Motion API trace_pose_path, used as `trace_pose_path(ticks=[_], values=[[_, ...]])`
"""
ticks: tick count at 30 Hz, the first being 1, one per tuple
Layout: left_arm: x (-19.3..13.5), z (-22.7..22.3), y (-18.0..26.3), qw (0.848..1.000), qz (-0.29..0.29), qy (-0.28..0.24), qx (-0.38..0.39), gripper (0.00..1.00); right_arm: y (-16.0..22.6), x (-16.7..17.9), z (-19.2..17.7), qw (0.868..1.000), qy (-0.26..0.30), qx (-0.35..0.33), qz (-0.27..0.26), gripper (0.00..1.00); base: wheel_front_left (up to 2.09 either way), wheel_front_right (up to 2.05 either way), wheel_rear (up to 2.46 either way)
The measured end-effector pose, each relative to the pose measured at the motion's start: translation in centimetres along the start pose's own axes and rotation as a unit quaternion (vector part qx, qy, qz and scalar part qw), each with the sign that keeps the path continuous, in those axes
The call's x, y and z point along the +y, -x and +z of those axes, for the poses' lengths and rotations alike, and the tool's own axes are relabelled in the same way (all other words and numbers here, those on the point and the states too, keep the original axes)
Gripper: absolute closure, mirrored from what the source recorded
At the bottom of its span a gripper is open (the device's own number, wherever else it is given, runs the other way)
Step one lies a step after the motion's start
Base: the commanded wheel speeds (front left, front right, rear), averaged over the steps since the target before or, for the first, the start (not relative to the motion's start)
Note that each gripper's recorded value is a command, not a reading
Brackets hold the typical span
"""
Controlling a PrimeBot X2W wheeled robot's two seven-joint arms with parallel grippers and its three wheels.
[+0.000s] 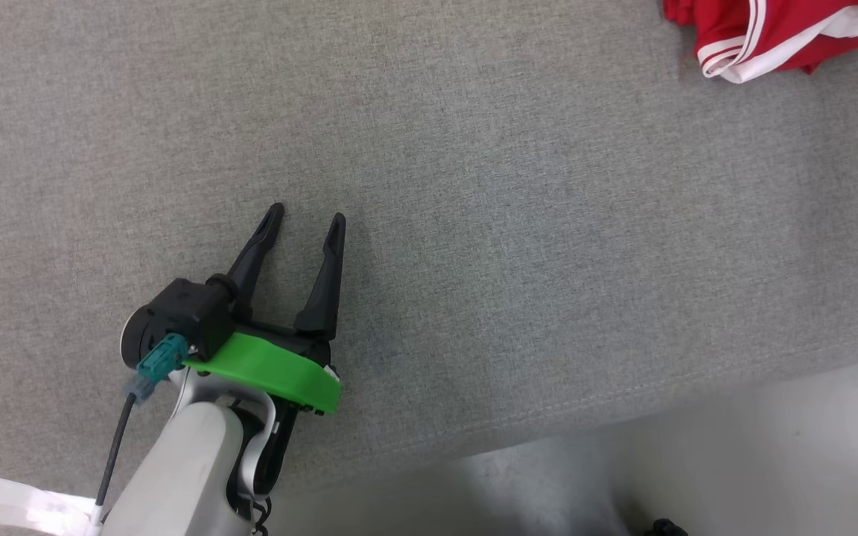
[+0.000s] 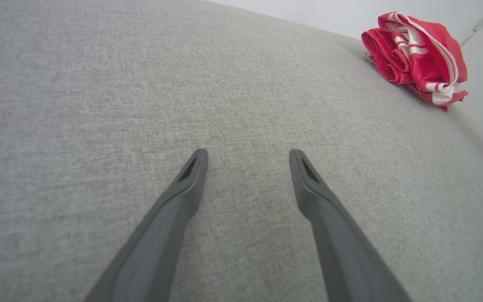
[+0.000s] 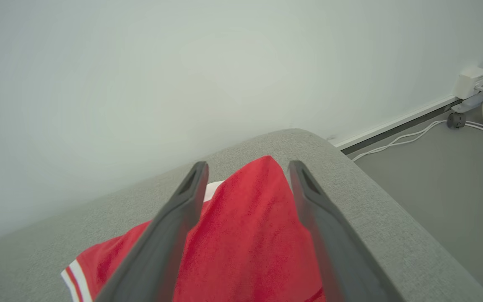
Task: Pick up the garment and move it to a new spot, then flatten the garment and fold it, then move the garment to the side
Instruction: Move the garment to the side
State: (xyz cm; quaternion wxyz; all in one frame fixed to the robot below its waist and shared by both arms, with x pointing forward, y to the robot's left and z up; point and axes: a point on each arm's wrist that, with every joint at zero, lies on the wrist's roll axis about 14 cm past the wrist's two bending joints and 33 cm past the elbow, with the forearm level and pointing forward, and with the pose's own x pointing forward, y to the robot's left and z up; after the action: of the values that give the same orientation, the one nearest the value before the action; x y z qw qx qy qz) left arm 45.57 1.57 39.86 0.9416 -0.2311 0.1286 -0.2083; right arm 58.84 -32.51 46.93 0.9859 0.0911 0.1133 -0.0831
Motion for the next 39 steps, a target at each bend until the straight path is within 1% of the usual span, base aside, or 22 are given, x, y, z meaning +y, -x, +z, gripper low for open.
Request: trace_pose_path(ticks=[5, 8, 13, 21, 28, 32, 36, 39], values=[[-0.8, 0.2, 0.2, 1.0, -0.008, -0.002, 0.0, 0.0, 0.8, 1.8, -0.1, 1.0, -0.001, -0.002, 0.026, 0.0, 0.0, 0.0, 0.0], [-1.8, 0.6, 0.3, 1.0, -0.021, 0.0, -0.004, 0.0, 1.3, 1.7, -0.5, 1.0, -0.003, 0.001, 0.023, 0.0, 0.0, 0.0, 0.0], [-2.7, 1.0, 0.9, 1.0, -0.029, 0.001, -0.009, 0.0, 1.6, 1.5, -2.8, 1.0, -0.002, 0.026, 0.017, 0.0, 0.0, 0.0, 0.0], [-2.4, 2.1, 1.9, 1.0, -0.015, 0.0, -0.025, 0.0, 0.4, 2.2, -4.7, 0.999, 0.005, 0.031, 0.007, 0.0, 0.0, 0.0, 0.0], [-1.5, 3.4, 3.1, 0.999, 0.005, -0.007, -0.044, 0.0, -1.1, 1.4, -5.1, 0.999, 0.013, 0.028, -0.023, 0.0, 0.0, 0.0, 0.0], [-0.9, 4.0, 3.9, 0.998, 0.02, -0.01, -0.052, 0.0, -1.9, 2.0, -5.7, 0.999, 0.011, 0.034, -0.024, 0.0, 0.0, 0.0, 0.0], [-0.3, 4.6, 4.6, 0.997, 0.035, -0.014, -0.06, 0.0, -2.9, 2.8, -5.5, 0.999, 0.002, 0.031, -0.022, 0.0, 0.0, 0.0, 0.0], [0.1, 5.0, 5.0, 0.997, 0.044, -0.016, -0.065, 0.0, -3.6, 3.1, -5.9, 0.999, -0.017, 0.038, -0.029, 0.0, 0.0, 0.0, 0.0]])
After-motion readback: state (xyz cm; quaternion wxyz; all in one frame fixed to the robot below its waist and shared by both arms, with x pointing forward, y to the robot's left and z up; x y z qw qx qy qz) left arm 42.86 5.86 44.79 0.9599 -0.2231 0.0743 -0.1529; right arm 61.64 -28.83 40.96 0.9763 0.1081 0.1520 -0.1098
